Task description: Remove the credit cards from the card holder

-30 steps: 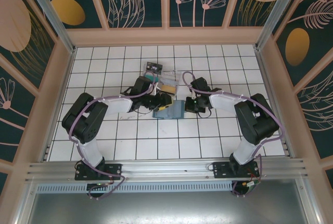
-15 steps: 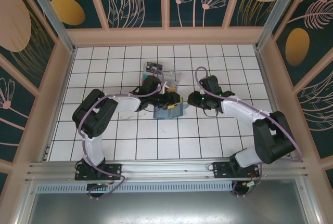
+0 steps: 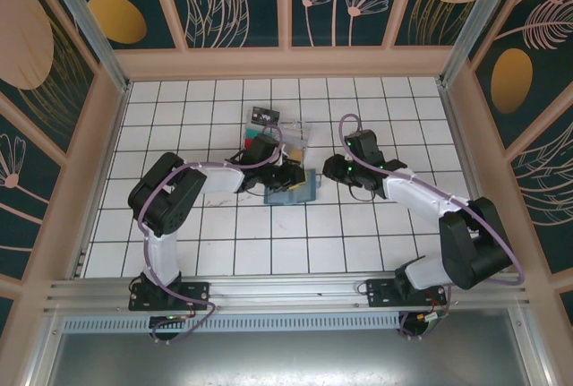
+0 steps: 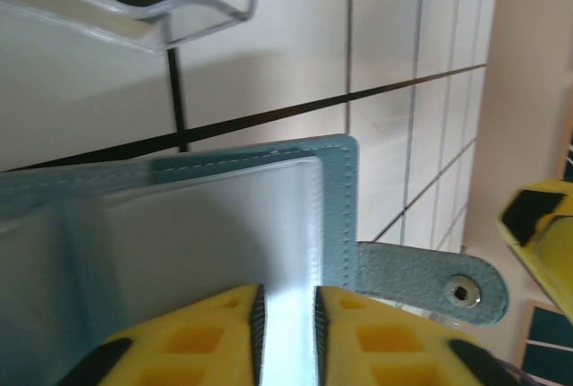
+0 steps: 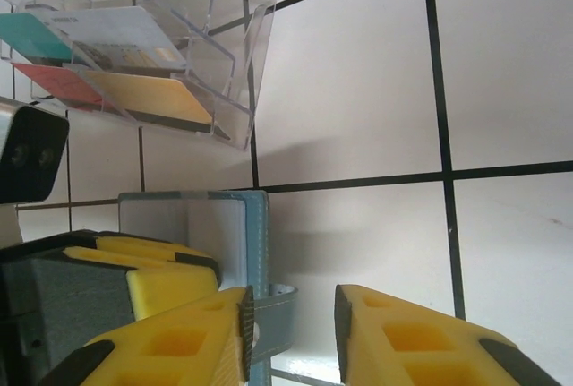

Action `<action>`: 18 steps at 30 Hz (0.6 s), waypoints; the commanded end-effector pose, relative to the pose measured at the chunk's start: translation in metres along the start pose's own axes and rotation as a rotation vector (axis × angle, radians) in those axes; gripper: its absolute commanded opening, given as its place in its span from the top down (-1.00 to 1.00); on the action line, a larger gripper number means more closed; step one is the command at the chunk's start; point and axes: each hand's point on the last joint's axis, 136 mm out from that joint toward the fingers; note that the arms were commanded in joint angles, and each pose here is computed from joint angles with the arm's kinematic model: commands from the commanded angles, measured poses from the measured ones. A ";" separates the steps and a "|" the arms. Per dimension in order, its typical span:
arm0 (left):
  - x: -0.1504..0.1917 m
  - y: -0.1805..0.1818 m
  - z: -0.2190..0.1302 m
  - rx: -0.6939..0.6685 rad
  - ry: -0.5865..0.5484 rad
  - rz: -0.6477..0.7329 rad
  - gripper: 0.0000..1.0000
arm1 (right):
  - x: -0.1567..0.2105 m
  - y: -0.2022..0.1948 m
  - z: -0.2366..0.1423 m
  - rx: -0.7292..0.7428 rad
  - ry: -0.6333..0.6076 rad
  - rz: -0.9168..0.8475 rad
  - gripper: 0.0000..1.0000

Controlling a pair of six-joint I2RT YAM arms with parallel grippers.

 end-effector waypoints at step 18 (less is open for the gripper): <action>0.002 0.010 -0.009 -0.058 -0.042 0.004 1.00 | 0.052 0.038 0.059 -0.044 0.240 -0.070 0.89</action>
Point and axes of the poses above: each hand's point on the last joint's axis, 136 mm out from that joint toward the fingers, its own z axis out along the fingers, its own y axis along the line the jaws close on, x = y × z, and after that the axes turned 11 degrees about -z, right-handed
